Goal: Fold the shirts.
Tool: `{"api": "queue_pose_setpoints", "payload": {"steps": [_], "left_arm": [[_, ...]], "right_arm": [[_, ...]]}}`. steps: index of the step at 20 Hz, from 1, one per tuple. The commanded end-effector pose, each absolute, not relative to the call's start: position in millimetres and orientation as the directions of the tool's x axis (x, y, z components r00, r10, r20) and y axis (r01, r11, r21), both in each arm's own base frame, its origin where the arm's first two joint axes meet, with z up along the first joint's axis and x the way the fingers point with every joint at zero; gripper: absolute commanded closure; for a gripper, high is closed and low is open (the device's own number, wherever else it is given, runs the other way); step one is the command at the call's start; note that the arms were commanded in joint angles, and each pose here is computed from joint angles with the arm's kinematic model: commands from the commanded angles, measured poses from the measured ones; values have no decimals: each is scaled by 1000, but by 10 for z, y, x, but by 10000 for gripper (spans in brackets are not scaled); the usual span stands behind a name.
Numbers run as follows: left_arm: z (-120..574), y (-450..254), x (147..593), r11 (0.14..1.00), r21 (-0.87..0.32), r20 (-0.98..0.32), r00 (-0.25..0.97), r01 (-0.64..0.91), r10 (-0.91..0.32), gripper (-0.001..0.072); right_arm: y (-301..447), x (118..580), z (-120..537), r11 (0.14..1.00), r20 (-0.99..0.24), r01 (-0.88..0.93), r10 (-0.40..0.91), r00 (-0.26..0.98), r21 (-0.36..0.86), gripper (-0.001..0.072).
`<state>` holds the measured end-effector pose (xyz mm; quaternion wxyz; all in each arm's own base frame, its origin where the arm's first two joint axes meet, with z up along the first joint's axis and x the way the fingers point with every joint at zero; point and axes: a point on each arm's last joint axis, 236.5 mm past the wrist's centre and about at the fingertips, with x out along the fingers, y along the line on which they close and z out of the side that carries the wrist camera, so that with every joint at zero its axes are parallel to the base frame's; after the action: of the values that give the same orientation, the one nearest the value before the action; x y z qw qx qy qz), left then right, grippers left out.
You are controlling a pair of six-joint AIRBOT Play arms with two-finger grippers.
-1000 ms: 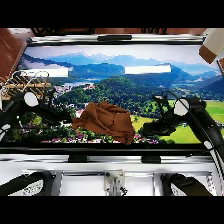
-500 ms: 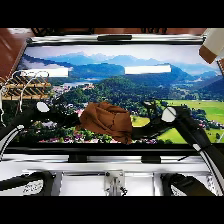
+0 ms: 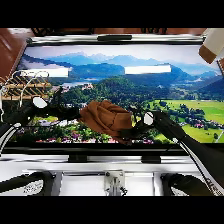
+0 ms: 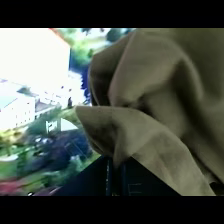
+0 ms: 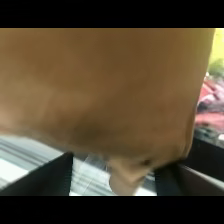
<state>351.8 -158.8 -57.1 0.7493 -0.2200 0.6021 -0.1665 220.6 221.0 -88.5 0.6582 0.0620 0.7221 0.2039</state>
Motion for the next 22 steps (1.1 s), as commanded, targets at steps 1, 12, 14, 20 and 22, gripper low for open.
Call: {"api": "queue_pose_setpoints", "payload": {"steps": [1, 12, 14, 20, 22], "left_arm": [[-247, -1613, 3681, 841, -539, -799, 292, 40, -526, 667], [4374, -1522, 3568, 808, -202, -56, 817, 554, -574, 667], [5286, -1524, 2874, 772, -136, 162, 783, 621, -601, 668], [5720, -1435, 1908, 780, -7, 264, 754, 625, -602, 668], [5433, -1269, 2092, 840, -39, 143, 835, 542, -532, 668]], "right_arm": [[2229, 2222, -999, 916, -929, -167, 347, -131, 365, 637], [957, 3192, 2708, 925, -580, -292, 103, 808, -242, 654], [926, 2823, 3854, 945, -309, -293, 239, 921, -142, 654], [894, 1949, 4782, 906, -56, -421, 423, 904, 38, 654], [735, 2013, 4476, 936, -186, -352, 348, 919, 12, 655]]}}
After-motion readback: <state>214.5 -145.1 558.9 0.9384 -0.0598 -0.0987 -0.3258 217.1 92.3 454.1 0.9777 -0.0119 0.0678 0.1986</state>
